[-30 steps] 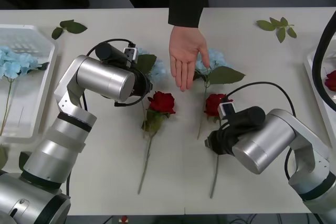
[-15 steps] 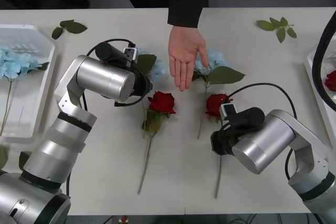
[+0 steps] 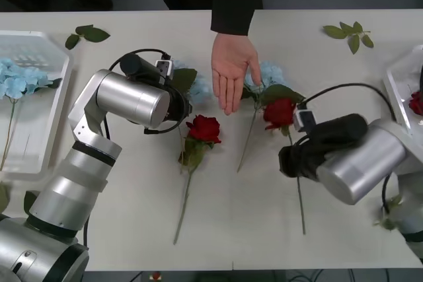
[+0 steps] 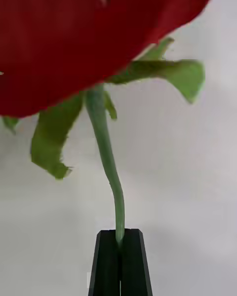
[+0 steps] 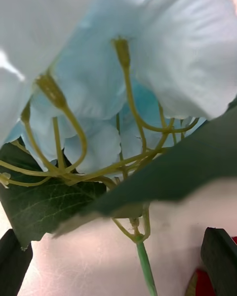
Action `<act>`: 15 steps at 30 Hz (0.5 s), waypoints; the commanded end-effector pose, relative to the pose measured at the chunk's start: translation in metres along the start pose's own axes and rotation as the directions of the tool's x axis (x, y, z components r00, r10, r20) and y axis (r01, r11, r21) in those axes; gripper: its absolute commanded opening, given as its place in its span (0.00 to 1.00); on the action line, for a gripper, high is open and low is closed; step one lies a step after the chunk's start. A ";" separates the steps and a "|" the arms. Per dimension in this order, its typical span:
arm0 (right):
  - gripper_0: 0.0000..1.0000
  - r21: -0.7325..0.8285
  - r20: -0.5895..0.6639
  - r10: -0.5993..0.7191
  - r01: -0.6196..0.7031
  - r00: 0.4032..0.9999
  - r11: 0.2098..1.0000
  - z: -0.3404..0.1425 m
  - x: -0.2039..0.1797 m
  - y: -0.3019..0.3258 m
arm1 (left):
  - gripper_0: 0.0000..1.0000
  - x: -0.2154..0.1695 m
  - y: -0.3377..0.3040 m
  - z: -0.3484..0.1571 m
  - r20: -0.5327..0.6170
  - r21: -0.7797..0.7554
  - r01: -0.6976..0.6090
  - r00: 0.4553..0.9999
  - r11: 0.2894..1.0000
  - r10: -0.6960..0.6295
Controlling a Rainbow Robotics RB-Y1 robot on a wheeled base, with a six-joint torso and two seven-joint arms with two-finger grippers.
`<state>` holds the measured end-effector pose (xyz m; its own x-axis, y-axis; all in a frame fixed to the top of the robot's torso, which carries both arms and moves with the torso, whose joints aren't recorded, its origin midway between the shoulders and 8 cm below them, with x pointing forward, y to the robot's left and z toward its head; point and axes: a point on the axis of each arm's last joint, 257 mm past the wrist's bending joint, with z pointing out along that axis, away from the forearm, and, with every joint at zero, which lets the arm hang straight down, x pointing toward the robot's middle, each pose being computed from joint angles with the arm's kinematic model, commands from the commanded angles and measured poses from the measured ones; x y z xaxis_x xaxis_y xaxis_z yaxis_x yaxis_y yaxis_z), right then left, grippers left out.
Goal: Place the red flowers into the right box and the blue flowers into the left box. If a person shows an open palm, hand one flower to the person first, then continue sorting.
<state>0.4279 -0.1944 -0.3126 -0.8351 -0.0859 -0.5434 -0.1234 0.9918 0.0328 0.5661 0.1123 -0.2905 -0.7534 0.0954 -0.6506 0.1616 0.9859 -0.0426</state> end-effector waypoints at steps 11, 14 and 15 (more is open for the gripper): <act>0.00 -0.188 0.453 -0.091 0.195 0.887 0.963 -0.145 -0.147 0.014 | 1.00 -0.026 -0.002 -0.011 0.048 0.010 0.001 0.999 1.000 -0.002; 0.00 -0.208 0.599 -0.098 0.273 0.795 0.939 -0.178 -0.195 0.040 | 1.00 -0.025 -0.002 -0.011 0.048 0.010 0.000 0.999 1.000 0.000; 0.00 -0.210 0.650 -0.096 0.299 0.754 0.931 -0.191 -0.212 0.049 | 1.00 -0.026 -0.002 -0.011 0.050 0.009 0.001 0.999 1.000 -0.001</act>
<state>0.4865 -0.1838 -0.0911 -0.4348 -0.0650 -0.8982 -0.3749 0.9199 0.1149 0.5661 0.1122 -0.2905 -0.7536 0.0950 -0.6505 0.1616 0.9859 -0.0432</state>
